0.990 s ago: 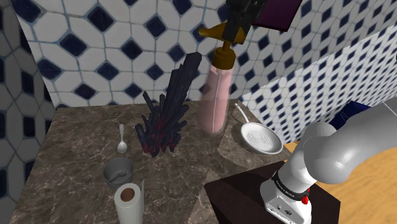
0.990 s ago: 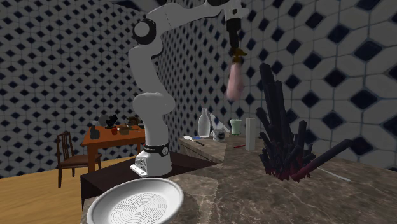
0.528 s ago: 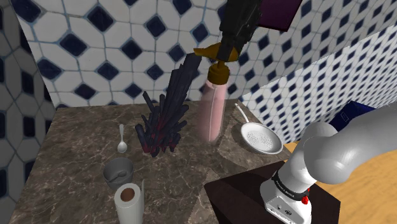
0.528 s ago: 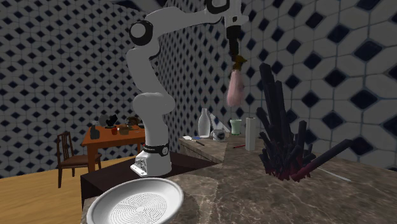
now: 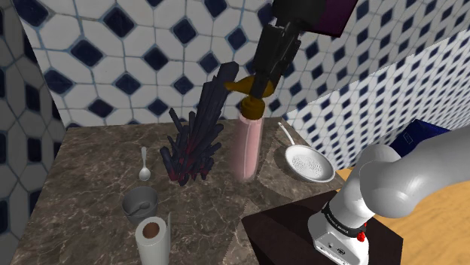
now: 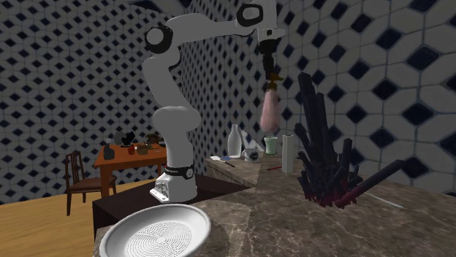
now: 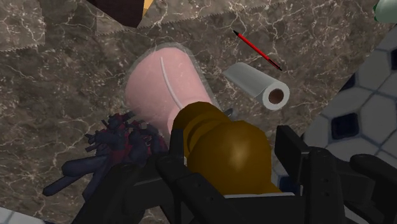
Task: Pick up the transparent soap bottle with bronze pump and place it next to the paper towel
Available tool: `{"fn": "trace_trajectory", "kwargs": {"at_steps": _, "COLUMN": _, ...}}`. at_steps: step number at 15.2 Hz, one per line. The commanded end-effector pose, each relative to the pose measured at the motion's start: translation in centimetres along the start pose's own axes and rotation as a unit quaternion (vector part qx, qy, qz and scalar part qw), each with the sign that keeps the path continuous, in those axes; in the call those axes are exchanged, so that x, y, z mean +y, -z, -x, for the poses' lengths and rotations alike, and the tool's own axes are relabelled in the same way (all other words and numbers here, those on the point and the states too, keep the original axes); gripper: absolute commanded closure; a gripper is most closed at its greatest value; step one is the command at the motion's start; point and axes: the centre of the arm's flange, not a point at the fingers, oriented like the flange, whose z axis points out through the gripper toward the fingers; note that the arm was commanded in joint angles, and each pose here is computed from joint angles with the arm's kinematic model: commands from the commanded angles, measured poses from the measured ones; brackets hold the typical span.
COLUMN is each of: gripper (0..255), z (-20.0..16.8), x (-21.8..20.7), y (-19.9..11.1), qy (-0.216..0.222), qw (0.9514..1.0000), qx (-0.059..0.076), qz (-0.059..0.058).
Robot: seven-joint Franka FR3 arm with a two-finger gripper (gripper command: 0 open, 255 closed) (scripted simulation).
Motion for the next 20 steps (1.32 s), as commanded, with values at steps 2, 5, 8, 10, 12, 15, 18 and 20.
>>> {"fn": "trace_trajectory", "kwargs": {"at_steps": 2, "gripper": 255, "z": 0.1, "x": 0.3, "y": -1.6, "qy": 0.0, "qw": 1.0, "qx": 0.0, "qz": 0.0}}
{"fn": "trace_trajectory", "kwargs": {"at_steps": 5, "gripper": 255, "z": 0.2, "x": 0.6, "y": -3.2, "qy": 0.0, "qw": 1.0, "qx": 0.0, "qz": 0.0}}
{"fn": "trace_trajectory", "kwargs": {"at_steps": 8, "gripper": 255, "z": 0.2, "x": 0.9, "y": -4.7, "qy": 0.0, "qw": 1.0, "qx": 0.0, "qz": 0.0}}
{"fn": "trace_trajectory", "kwargs": {"at_steps": 10, "gripper": 255, "z": 0.3, "x": 1.0, "y": -5.8, "qy": 0.0, "qw": 1.0, "qx": 0.0, "qz": 0.0}}
{"fn": "trace_trajectory", "kwargs": {"at_steps": 12, "gripper": 255, "z": 0.3, "x": 1.2, "y": -6.8, "qy": 0.0, "qw": 1.0, "qx": 0.0, "qz": 0.0}}
{"fn": "trace_trajectory", "kwargs": {"at_steps": 15, "gripper": 255, "z": 0.4, "x": 1.5, "y": -8.4, "qy": 0.0, "qw": 1.0, "qx": 0.0, "qz": 0.0}}
{"fn": "trace_trajectory", "kwargs": {"at_steps": 18, "gripper": 255, "z": 0.4, "x": 1.7, "y": -9.9, "qy": 0.0, "qw": 1.0, "qx": 0.0, "qz": 0.0}}
{"fn": "trace_trajectory", "kwargs": {"at_steps": 20, "gripper": 255, "z": 0.5, "x": 1.9, "y": -11.0, "qy": 0.0, "qw": 1.0, "qx": 0.0, "qz": 0.0}}
